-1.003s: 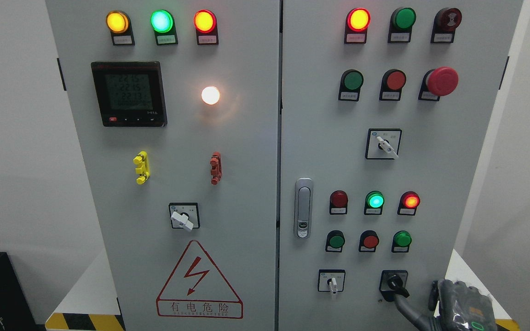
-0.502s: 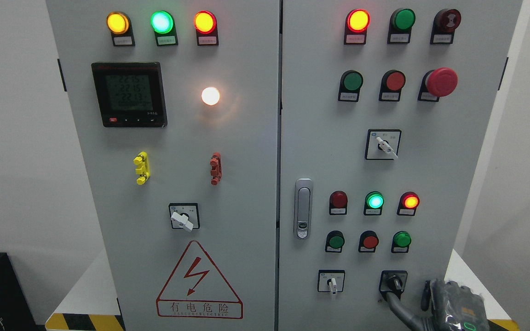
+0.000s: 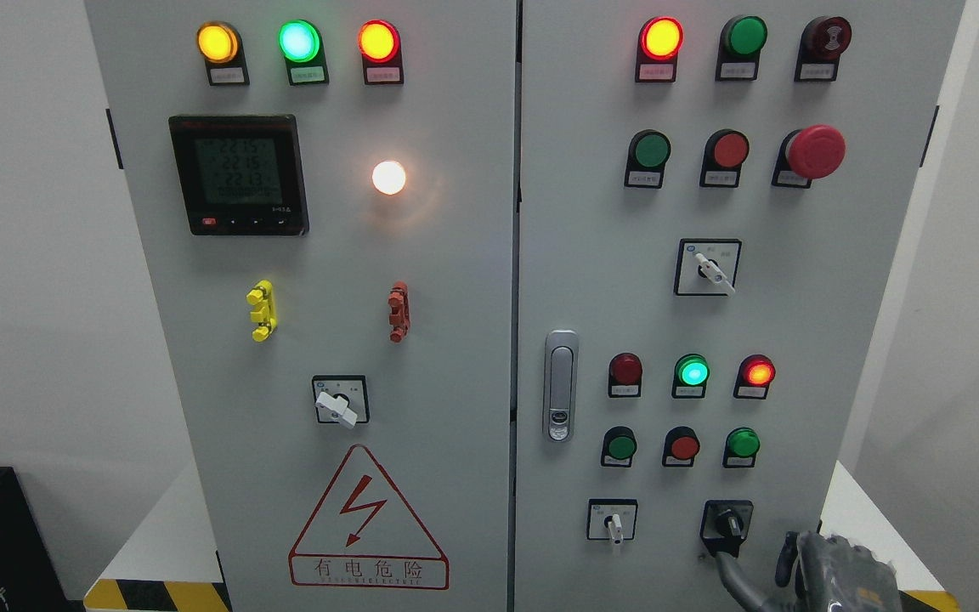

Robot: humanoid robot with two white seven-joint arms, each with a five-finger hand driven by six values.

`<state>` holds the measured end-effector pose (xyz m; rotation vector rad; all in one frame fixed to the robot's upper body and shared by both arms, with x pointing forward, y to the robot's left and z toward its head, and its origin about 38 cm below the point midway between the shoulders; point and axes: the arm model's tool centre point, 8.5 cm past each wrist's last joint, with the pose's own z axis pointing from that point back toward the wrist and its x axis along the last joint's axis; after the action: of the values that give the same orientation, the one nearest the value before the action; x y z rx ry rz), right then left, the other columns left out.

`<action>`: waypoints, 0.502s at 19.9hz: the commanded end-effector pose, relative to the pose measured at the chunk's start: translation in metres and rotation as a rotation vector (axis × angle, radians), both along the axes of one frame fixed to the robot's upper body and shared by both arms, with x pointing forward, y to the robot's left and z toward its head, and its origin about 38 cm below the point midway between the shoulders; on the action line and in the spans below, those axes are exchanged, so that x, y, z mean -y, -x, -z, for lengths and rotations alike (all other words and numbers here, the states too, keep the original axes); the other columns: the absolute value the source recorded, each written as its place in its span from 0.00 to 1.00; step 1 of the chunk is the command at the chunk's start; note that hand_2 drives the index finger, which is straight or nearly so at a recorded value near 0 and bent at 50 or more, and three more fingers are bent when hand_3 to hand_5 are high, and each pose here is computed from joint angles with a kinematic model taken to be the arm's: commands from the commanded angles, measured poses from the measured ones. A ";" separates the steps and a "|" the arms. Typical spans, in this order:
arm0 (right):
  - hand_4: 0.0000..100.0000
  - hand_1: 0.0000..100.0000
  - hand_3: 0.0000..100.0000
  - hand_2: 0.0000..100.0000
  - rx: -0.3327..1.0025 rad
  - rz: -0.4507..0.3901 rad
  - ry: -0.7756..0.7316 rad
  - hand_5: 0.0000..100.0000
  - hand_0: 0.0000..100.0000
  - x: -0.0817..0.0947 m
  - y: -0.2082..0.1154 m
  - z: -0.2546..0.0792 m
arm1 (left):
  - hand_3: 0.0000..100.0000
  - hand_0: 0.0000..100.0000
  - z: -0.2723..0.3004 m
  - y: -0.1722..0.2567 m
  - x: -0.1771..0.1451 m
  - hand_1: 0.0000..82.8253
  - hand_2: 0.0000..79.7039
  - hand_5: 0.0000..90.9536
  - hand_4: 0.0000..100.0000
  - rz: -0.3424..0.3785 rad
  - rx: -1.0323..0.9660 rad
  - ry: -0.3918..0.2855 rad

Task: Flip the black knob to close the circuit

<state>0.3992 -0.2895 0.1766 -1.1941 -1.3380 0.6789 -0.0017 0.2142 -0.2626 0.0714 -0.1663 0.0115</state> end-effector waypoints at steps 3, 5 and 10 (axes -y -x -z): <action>0.70 0.10 0.84 0.63 0.129 -0.185 -0.133 0.66 0.00 -0.039 0.020 -0.012 | 0.00 0.00 0.000 0.007 0.001 0.00 0.00 0.00 0.00 0.042 -0.022 0.001; 0.66 0.10 0.81 0.58 0.166 -0.252 -0.203 0.60 0.00 -0.044 0.025 -0.009 | 0.00 0.00 0.000 0.007 0.001 0.00 0.00 0.00 0.00 0.042 -0.022 0.001; 0.58 0.10 0.70 0.43 0.218 -0.325 -0.421 0.45 0.00 -0.044 0.043 0.010 | 0.00 0.00 0.000 0.007 0.001 0.00 0.00 0.00 0.00 0.042 -0.022 0.001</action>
<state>0.3738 -0.2612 0.1704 -0.9431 -1.6467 0.5916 -0.0017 0.2142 -0.2626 0.0714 -0.1663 0.0115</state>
